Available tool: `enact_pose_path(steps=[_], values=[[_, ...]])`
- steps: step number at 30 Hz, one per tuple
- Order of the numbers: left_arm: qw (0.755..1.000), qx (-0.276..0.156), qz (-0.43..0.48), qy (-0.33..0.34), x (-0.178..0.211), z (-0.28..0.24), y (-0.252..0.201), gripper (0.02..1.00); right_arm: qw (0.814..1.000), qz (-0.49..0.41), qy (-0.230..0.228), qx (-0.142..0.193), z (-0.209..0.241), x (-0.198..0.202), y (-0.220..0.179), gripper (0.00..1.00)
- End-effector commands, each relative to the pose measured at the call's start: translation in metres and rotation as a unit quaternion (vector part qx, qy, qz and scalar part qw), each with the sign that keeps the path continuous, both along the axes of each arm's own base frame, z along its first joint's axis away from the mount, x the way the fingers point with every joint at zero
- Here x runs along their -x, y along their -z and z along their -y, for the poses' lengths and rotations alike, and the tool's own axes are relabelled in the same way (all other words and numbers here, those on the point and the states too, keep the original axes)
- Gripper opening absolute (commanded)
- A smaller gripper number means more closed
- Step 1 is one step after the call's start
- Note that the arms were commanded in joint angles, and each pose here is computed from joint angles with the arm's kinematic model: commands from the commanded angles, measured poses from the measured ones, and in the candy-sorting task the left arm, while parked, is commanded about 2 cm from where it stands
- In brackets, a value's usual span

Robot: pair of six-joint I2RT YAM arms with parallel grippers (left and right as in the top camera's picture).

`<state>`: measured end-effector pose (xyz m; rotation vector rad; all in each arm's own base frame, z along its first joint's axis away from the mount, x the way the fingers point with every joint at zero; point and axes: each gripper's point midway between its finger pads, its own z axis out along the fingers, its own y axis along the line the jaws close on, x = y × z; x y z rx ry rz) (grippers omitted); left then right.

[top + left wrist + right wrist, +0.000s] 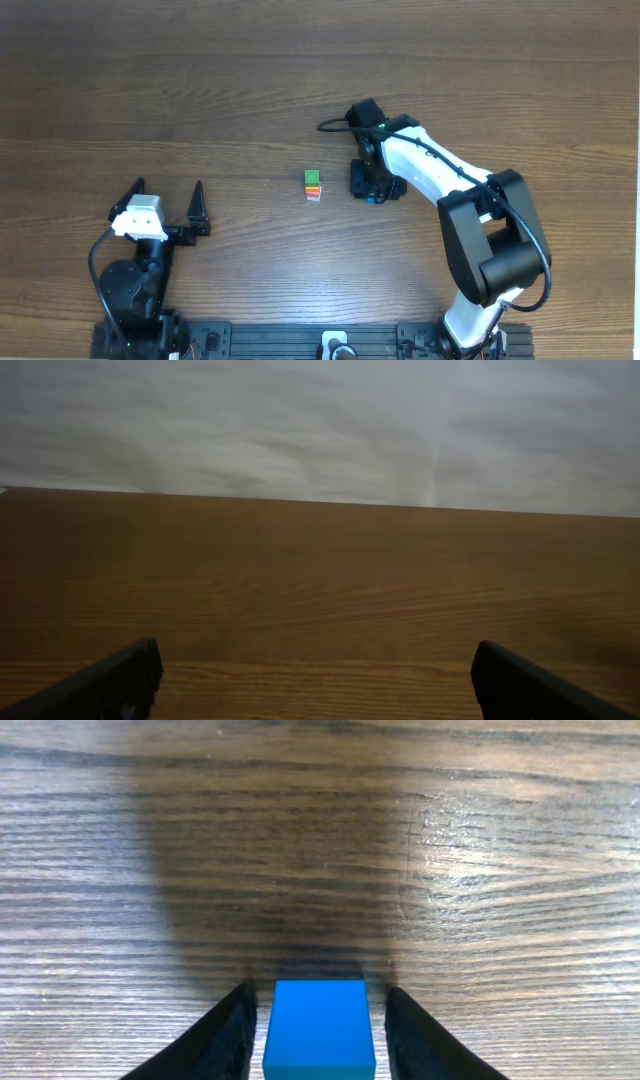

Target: Stack Cubes

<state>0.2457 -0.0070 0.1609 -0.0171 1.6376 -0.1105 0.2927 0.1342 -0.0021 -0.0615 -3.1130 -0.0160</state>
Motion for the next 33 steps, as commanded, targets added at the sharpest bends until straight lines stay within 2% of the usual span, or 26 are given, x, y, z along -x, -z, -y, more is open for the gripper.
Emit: enact_pose_path(steps=[1, 9, 16, 23, 27, 33], values=[[1.000, 0.005, 0.001, 0.003, 0.000, 0.001, 0.001, 1.000, 1.000, 0.000, -0.006, -0.004, -0.001, 0.002, -0.001, 0.391], [1.000, 0.005, 0.001, 0.003, 0.000, 0.001, 0.001, 1.000, 1.000, -0.002, -0.006, -0.003, -0.001, 0.003, -0.001, 0.312], [1.000, 0.005, 0.001, 0.003, 0.000, 0.001, 0.001, 1.000, 1.000, -0.001, -0.007, -0.004, -0.002, 0.003, -0.001, 0.167], [1.000, 0.005, 0.001, 0.003, 0.000, 0.001, 0.001, 1.000, 1.000, 0.011, -0.008, -0.004, -0.003, -0.003, -0.006, 0.108], [1.000, 0.005, 0.001, 0.003, 0.000, 0.001, 0.001, 1.000, 0.999, 0.041, -0.008, -0.006, -0.006, -0.017, -0.036, 0.088], [1.000, 0.005, 0.001, 0.003, 0.000, 0.001, 0.001, 1.000, 0.994, 0.108, -0.020, -0.008, -0.019, -0.041, -0.127, 0.064]])
